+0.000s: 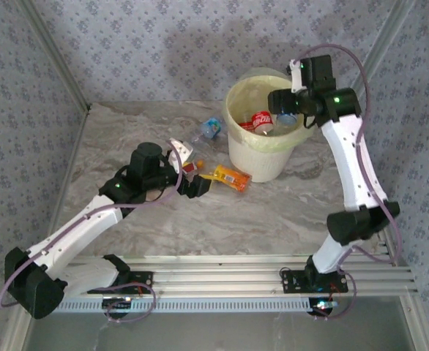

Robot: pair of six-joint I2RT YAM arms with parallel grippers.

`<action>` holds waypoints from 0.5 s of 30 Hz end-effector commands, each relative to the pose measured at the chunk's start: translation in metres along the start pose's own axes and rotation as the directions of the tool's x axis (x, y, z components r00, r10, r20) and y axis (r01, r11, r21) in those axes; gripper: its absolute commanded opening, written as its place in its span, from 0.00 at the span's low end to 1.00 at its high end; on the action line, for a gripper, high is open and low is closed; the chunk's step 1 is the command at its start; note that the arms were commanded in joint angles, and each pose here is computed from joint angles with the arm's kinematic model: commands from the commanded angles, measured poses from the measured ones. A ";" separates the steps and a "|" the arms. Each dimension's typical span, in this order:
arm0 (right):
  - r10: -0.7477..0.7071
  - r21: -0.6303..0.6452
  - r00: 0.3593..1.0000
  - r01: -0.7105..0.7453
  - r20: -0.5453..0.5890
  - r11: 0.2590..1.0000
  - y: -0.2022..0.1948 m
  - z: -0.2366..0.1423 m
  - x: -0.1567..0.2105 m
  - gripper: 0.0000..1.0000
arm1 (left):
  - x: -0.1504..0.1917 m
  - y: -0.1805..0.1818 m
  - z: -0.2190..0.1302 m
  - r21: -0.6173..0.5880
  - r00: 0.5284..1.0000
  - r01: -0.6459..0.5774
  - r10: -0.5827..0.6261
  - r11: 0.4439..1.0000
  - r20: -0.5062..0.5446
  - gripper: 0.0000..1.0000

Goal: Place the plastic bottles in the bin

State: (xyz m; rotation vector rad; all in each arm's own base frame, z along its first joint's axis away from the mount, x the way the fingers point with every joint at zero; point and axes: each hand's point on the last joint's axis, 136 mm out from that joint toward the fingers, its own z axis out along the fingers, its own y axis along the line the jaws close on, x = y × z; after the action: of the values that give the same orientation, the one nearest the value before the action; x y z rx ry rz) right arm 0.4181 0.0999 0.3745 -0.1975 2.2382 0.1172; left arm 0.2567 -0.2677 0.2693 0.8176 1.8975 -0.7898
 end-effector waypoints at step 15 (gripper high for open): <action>0.133 -0.508 0.990 -0.094 0.041 0.856 0.111 -0.080 0.112 0.93 | 0.025 0.071 0.022 -0.207 0.958 0.211 -0.244 0.955 -0.151 0.99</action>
State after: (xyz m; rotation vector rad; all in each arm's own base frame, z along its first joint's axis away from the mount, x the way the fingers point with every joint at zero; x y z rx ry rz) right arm 0.2867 0.1646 0.3275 -0.3012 2.1759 0.5962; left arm 0.2942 -0.2523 0.2216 0.6900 2.1420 -0.7001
